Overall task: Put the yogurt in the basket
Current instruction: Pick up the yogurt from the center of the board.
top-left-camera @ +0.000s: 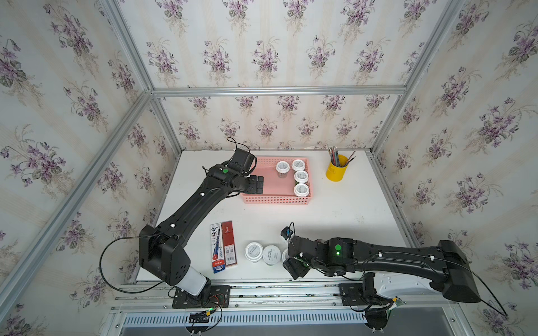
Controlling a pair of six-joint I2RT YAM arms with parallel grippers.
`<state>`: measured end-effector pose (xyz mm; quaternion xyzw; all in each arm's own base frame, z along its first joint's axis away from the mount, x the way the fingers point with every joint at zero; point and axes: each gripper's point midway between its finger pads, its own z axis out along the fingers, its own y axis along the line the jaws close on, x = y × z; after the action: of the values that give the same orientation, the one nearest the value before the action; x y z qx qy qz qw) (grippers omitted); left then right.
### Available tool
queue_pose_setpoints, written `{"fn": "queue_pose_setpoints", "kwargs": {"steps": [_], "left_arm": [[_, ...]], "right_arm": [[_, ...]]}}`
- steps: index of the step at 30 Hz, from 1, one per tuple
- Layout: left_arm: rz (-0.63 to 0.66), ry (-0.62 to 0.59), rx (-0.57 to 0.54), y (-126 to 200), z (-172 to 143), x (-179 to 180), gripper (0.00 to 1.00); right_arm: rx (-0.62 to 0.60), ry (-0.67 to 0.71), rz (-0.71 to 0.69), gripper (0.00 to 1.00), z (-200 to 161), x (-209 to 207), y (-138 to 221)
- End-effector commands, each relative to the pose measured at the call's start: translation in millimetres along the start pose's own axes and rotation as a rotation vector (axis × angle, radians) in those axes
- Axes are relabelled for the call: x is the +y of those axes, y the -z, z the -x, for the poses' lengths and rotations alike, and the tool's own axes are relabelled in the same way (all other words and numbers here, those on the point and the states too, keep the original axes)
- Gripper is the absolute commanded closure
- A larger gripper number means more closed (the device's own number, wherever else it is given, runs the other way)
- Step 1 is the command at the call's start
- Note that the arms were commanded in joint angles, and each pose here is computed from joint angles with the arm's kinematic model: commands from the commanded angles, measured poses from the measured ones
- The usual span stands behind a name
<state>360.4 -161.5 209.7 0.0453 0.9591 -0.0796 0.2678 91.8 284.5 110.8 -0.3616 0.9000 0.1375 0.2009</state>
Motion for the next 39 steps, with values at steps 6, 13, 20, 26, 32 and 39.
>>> {"fn": "queue_pose_setpoints", "kwargs": {"steps": [6, 13, 20, 26, 32, 39], "left_arm": [[-0.027, -0.006, -0.007, 3.4, -1.4, -0.4, 0.01], [-0.037, -0.003, 0.004, -0.7, -2.8, -2.3, 0.01], [-0.035, -0.004, -0.001, 0.6, -1.2, -2.3, 0.01], [-0.023, -0.005, -0.005, 1.6, -0.3, -0.1, 0.01], [-0.003, -0.003, -0.012, 3.6, 0.7, 4.0, 0.01], [0.009, 0.004, -0.023, 7.2, 3.5, 7.3, 0.01]], "right_arm": [[0.028, -0.017, -0.096, 0.15, -6.3, -11.1, -8.4], [0.012, -0.028, -0.109, 0.23, -5.9, -14.2, -10.9], [0.002, -0.031, -0.103, 0.28, -7.7, -14.3, -16.4], [-0.013, -0.030, -0.097, 0.30, -6.8, -13.8, -19.4], [-0.024, -0.033, -0.136, 0.33, -8.2, -21.4, -23.1], [-0.045, -0.054, -0.221, 0.32, -6.8, -37.5, -24.4]]}}
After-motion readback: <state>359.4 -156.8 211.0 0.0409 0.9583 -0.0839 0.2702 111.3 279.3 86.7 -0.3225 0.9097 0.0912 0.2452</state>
